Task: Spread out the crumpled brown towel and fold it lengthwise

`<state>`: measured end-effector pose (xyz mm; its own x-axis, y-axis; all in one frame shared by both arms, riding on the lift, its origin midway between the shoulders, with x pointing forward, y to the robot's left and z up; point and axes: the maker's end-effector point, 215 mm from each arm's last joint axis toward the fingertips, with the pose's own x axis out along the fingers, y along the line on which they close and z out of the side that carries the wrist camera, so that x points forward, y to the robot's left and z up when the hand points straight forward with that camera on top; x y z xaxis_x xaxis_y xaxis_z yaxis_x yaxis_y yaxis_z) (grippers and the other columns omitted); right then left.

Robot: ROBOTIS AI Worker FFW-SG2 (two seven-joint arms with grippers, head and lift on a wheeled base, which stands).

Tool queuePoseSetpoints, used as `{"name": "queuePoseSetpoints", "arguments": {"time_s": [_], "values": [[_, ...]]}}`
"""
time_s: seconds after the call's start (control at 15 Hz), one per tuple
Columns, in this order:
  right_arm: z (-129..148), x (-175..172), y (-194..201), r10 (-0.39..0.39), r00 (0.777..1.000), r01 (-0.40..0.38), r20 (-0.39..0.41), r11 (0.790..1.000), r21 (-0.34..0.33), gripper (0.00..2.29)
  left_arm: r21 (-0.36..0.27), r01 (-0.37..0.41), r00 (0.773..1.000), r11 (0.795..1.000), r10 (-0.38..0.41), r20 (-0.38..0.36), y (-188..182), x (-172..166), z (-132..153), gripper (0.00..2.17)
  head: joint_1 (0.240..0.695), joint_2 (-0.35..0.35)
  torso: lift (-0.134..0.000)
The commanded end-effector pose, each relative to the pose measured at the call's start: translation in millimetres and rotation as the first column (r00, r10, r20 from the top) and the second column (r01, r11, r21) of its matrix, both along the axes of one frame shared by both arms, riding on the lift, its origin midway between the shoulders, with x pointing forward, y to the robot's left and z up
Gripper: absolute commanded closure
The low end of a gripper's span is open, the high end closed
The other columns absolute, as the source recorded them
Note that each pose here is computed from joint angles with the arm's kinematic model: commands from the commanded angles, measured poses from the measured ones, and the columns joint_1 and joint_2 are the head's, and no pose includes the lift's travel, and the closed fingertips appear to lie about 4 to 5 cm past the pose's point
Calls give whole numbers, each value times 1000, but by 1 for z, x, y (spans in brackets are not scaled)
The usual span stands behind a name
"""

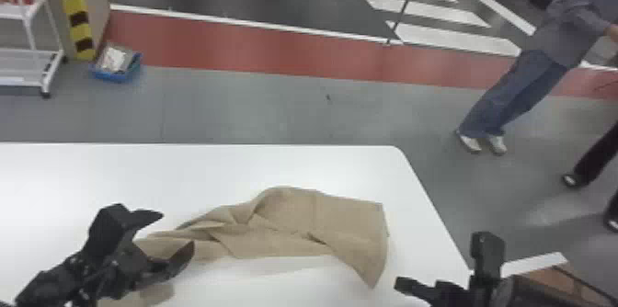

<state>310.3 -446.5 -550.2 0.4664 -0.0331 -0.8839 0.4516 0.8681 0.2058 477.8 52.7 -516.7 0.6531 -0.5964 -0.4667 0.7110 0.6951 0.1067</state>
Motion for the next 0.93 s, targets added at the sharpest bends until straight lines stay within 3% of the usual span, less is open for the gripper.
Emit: {"name": "queuePoseSetpoints", "arguments": {"time_s": [0.0,0.27,0.4,0.53,0.87], "values": [[0,2,7,13,1000,-13,7,1000,10,66,29,33,999,999,-33,3,-18,2,-2,272,695,-350,0],[3,2,11,26,1000,-26,14,1000,11,66,85,49,999,995,-49,1,-50,15,-16,400,695,-350,0],[3,3,12,31,999,-31,21,999,9,66,98,61,998,993,-61,0,-65,15,-21,599,695,-350,0],[3,5,14,36,999,-37,23,999,12,66,129,70,998,989,-70,-1,-75,15,-30,599,695,-350,0],[7,12,27,64,997,-65,39,998,22,66,161,22,1000,987,-24,10,-53,34,-33,603,695,-350,0]]}}
